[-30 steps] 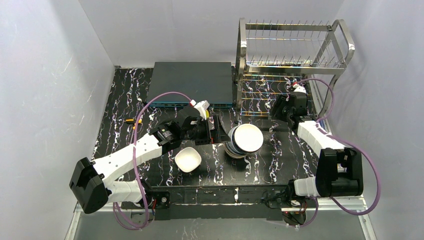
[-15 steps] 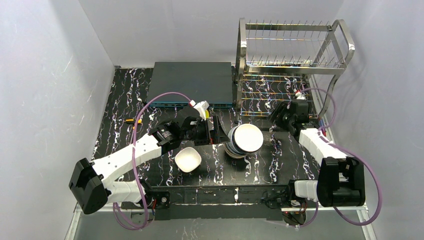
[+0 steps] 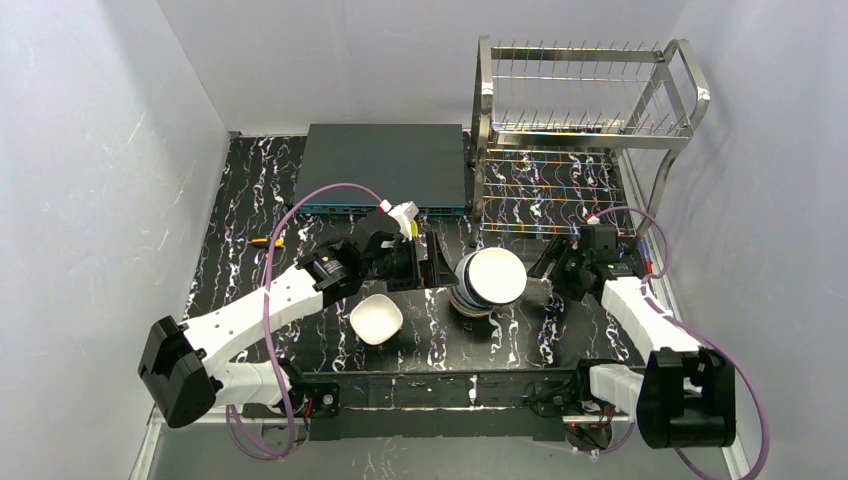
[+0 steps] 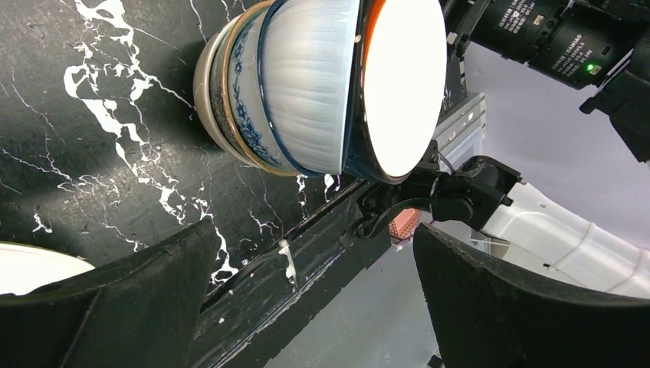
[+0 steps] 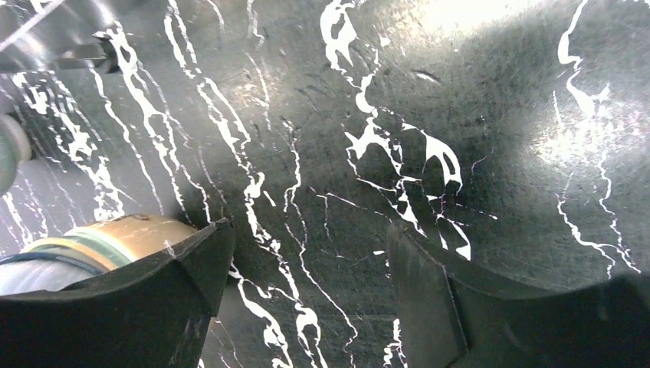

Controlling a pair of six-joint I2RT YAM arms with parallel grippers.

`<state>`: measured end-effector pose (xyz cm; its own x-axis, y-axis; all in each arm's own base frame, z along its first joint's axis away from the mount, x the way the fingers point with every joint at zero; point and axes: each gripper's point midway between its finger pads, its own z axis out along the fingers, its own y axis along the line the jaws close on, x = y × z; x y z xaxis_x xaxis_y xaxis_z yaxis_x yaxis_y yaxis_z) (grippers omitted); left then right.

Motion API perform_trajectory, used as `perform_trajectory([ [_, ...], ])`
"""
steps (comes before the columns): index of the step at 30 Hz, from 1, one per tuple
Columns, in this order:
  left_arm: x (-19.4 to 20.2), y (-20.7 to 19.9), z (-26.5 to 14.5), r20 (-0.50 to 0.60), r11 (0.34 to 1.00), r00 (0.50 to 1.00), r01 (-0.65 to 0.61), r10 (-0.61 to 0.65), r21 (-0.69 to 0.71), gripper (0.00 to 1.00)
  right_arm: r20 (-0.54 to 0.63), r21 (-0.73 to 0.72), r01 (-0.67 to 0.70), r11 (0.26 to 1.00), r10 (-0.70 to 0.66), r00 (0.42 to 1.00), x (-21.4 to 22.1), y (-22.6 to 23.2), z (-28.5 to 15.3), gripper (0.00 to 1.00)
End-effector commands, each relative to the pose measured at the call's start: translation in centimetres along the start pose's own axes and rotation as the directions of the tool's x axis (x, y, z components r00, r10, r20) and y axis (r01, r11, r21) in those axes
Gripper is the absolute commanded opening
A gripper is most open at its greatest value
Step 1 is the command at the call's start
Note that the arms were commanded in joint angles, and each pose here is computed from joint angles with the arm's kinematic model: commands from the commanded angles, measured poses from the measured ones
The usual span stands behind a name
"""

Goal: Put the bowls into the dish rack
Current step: Move the dish rack to the center of the board.

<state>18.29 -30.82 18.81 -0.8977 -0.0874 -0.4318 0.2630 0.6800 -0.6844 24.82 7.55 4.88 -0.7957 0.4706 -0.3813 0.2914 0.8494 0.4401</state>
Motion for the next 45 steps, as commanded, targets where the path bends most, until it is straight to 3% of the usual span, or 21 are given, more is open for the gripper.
perform_trajectory([
  [1, -1.0, -1.2, -0.6, 0.018, 1.000, 1.000, -0.022, 0.021, 0.020, 0.98, 0.120, -0.040, -0.001, 0.999, 0.006, 0.993, -2.4, 1.3, -1.5, 0.83],
  [5, -0.9, -1.3, -0.4, 0.008, 1.000, 1.000, -0.019, 0.019, 0.023, 0.98, 0.222, -0.093, -0.057, 0.994, 0.077, 0.972, -5.0, 2.9, -2.0, 0.93],
  [9, -1.0, -1.3, -0.4, 0.009, 0.999, 1.000, -0.022, 0.022, 0.023, 0.98, 0.252, -0.149, -0.177, 0.973, 0.210, 0.945, -6.3, 3.8, -1.3, 0.97],
  [16, -0.9, -1.2, -0.6, 0.013, 0.999, 1.000, -0.023, 0.023, 0.022, 0.98, 0.294, -0.288, -0.331, 0.899, 0.412, 0.862, -8.6, 5.1, 0.0, 0.98],
  [28, -0.9, -1.0, -0.6, 0.014, 0.999, 0.999, -0.031, 0.030, 0.012, 0.98, 0.331, -0.286, -0.470, 0.835, 0.546, 0.770, -11.6, 1.8, 3.1, 0.96],
  [36, -0.8, -0.7, -0.8, 0.024, 1.000, 0.999, -0.027, 0.027, 0.009, 0.98, 0.337, -0.273, -0.535, 0.800, 0.600, 0.726, -14.3, -2.0, 4.3, 0.88],
  [45, -0.8, -0.6, -0.8, 0.027, 1.000, 0.999, -0.021, 0.021, 0.008, 0.98, 0.316, -0.292, -0.547, 0.785, 0.619, 0.719, -14.3, -2.4, 4.3, 0.52],
])
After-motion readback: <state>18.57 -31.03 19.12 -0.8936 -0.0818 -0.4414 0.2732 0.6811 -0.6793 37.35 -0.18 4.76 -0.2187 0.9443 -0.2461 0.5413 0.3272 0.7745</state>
